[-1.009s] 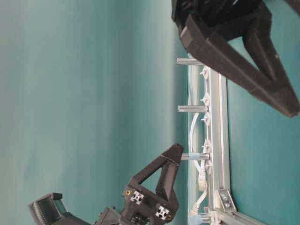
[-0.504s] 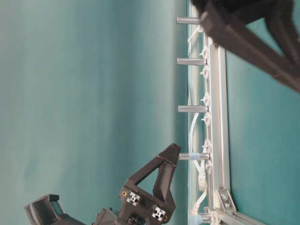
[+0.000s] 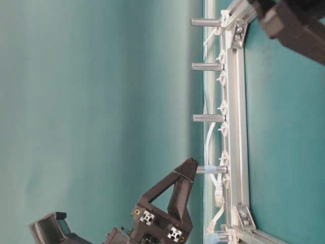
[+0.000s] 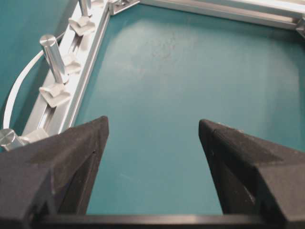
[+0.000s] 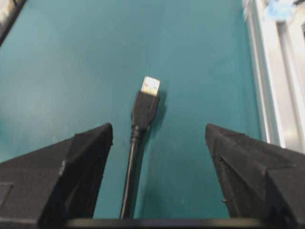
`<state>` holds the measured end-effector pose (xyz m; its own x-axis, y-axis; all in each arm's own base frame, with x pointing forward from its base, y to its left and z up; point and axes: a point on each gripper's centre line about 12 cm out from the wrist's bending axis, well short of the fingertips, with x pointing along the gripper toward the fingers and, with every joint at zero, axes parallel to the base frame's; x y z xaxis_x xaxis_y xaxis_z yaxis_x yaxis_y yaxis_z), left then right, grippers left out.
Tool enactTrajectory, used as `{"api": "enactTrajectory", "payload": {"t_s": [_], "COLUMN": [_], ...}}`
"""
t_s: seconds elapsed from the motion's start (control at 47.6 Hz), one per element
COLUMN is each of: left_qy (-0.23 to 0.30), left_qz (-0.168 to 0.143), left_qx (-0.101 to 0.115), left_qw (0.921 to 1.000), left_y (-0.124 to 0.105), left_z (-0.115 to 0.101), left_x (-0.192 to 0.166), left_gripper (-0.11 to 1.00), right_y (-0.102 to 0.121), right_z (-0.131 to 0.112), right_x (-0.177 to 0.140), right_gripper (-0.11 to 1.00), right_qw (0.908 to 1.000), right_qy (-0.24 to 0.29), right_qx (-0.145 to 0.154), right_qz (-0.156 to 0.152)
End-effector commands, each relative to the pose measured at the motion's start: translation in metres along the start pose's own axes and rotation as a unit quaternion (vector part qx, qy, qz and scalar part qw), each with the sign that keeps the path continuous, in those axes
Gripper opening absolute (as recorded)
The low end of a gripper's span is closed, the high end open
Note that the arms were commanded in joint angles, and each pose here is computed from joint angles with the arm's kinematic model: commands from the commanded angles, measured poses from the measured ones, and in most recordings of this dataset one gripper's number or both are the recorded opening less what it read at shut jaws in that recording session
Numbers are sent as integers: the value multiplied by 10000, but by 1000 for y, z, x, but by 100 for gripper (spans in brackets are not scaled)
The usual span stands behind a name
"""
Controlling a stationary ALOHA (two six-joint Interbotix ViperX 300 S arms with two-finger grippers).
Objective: Insert the wire through the string loop located on the left side.
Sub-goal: 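Lower the right gripper and close it on the USB cable below the plug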
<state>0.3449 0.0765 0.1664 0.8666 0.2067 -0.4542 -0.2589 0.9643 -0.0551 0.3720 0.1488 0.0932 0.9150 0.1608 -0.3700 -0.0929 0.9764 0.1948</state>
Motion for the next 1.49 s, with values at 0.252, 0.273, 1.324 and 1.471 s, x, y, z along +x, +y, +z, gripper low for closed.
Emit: {"api": "enactTrajectory", "payload": {"t_s": [0.252,0.273,1.324,1.471], "left_qy": [-114,-114,-88,-71], "left_qz": [-23,-23,-71,-105], "left_qx": [20,20,44,62], "left_qw": [9999,9999,9999,9999], "left_y": [-1,-1,-5,-8], "left_z": [6,6,4,3], "left_x": [-3,-3,-2,-3], "left_gripper": [77,77,77,77], "right_y": [11,11,10,11], "right_z": [6,6,-12,-18], "right_x": [9,9,14,18], "right_gripper": [81,81,64,61], "right_qw": [9999,9999,9990,9978], "right_qy": [3,26,440,662], "right_qx": [25,25,-24,-26], "right_qz": [102,102,78,80]}}
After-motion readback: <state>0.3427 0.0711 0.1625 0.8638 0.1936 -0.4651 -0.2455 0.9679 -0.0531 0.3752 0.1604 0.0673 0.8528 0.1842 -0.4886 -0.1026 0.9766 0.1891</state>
